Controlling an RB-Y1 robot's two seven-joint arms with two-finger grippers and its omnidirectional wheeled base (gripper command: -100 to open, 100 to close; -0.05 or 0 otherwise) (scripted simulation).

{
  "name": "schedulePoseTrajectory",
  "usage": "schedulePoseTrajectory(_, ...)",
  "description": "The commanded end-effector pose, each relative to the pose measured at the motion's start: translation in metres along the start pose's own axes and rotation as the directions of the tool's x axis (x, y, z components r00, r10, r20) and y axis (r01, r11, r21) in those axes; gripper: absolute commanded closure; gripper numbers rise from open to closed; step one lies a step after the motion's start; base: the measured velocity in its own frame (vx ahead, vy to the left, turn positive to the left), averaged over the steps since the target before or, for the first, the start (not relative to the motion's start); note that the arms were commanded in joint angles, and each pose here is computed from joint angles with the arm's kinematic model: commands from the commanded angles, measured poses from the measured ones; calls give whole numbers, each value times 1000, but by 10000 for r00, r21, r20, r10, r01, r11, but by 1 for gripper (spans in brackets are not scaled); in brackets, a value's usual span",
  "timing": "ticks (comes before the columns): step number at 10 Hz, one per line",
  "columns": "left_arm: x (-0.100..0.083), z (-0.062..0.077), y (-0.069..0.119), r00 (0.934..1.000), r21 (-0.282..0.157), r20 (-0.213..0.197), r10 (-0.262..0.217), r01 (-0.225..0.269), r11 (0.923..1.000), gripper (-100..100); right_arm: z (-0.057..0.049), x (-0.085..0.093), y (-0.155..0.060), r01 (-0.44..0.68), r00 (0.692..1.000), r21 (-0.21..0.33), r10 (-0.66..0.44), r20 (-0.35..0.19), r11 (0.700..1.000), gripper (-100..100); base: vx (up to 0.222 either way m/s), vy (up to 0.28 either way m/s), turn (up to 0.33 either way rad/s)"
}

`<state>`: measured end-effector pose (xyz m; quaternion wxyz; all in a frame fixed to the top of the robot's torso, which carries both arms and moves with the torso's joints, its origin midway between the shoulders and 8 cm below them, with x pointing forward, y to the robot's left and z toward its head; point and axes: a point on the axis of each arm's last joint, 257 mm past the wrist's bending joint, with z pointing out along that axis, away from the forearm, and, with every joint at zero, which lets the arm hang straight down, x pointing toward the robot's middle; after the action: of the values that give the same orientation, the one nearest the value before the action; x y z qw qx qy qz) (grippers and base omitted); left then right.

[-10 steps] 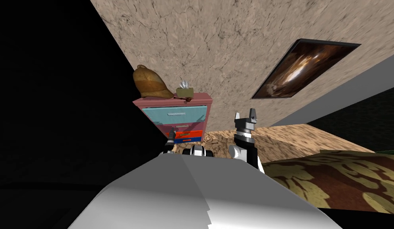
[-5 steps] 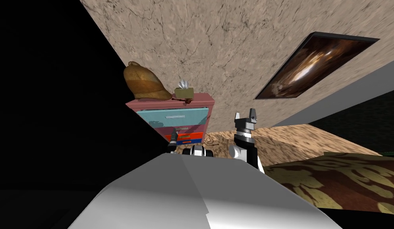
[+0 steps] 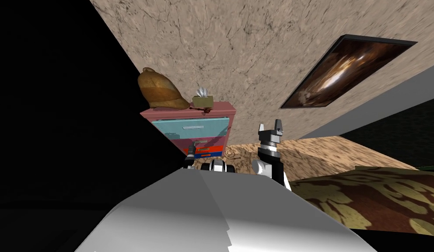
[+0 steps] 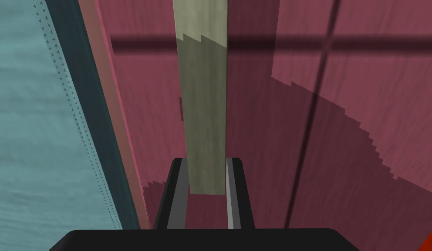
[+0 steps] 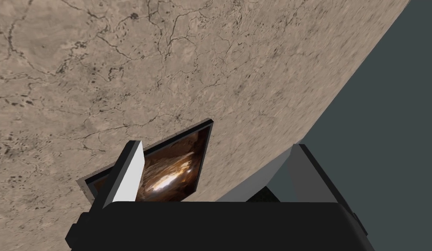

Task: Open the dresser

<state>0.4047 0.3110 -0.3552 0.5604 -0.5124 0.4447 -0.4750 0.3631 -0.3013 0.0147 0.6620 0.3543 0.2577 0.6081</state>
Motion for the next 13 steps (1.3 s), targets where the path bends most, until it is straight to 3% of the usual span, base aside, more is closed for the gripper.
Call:
schedulePoseTrajectory(1,-1,-1,-2,10000,-11,-34,16,-16,10000,100,0,0,0,-1,10000,0,1,0,10000,0,-196,-48,27)
schedulePoseTrajectory(6,1,-9,-2,9999,-60,-113,10,-11,10000,100,0,0,0,-1,10000,0,1,0,10000,0,-172,-37,17)
schedulePoseTrajectory(7,-4,3,-9,10000,-113,-87,3,-4,9999,-100,0,0,0,-1,10000,0,1,0,10000,0,-116,-40,15)
schedulePoseTrajectory(8,-4,3,-8,10000,-134,-86,3,-4,9999,-100,0,0,0,0,10000,1,0,0,10000,0,-37,-16,-4)
schedulePoseTrajectory(13,-11,31,-33,10000,-137,-96,-20,18,9999,-100,0,0,0,2,10000,2,-2,1,10000,0,-26,-14,2)
